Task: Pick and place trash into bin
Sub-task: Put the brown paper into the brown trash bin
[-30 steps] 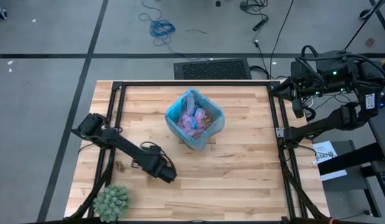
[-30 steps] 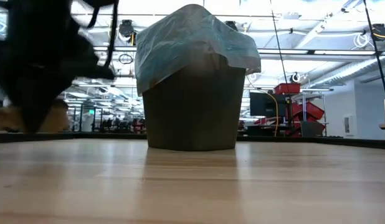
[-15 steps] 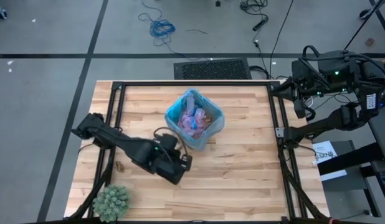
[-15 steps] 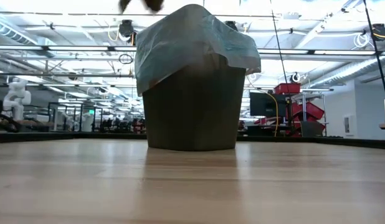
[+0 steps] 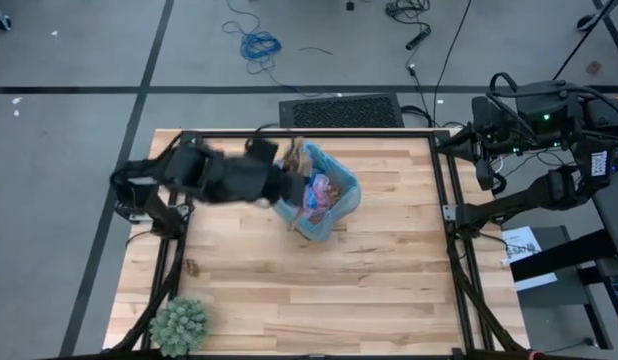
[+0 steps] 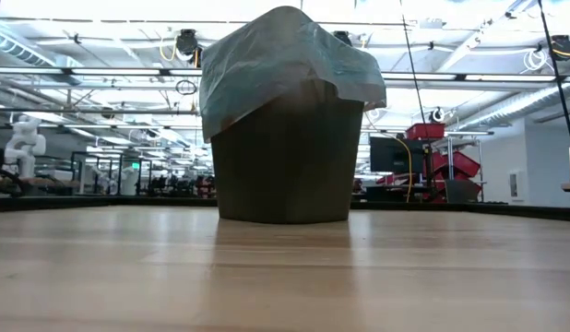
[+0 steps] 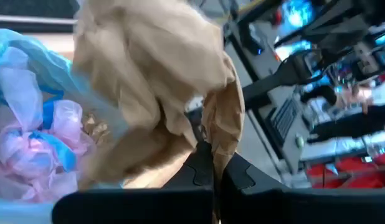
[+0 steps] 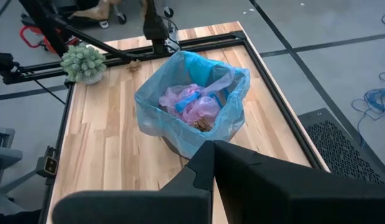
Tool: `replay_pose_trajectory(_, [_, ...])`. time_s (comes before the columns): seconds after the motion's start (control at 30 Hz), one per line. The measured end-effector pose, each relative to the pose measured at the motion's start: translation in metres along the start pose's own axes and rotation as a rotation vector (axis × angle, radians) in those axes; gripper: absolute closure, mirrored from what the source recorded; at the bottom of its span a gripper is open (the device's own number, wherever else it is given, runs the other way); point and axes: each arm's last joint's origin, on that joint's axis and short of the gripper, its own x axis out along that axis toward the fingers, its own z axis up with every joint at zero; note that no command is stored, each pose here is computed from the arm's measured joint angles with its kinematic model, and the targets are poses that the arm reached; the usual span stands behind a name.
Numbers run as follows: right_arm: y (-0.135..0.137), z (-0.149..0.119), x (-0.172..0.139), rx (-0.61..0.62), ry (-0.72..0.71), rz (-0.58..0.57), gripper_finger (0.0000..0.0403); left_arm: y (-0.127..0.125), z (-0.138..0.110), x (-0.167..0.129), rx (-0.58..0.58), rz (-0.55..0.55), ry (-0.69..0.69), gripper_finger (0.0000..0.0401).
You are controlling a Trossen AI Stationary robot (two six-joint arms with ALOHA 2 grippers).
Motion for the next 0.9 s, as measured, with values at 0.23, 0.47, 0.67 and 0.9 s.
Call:
replay_pose_trajectory(0.23, [0.000,-0.001,-0.003,0.016,-0.006,-0.003,0.0403,0.027,0.037,0.028,0.049,0.059,0.143,0.0401])
replay_pose_trajectory(0.47, [0.000,-0.002,-0.005,0.017,-0.011,-0.002,0.0403,0.058,0.039,0.073,0.313,0.333,0.254,0.0401])
replay_pose_trajectory(0.67, [0.000,-0.002,-0.004,0.017,-0.010,-0.003,0.0403,0.068,0.021,0.128,0.497,0.431,0.345,0.0401])
replay_pose_trajectory(0.9, [0.000,-0.002,-0.004,0.017,-0.009,-0.003,0.0403,0.081,-0.010,0.172,0.533,0.520,0.512,0.0401])
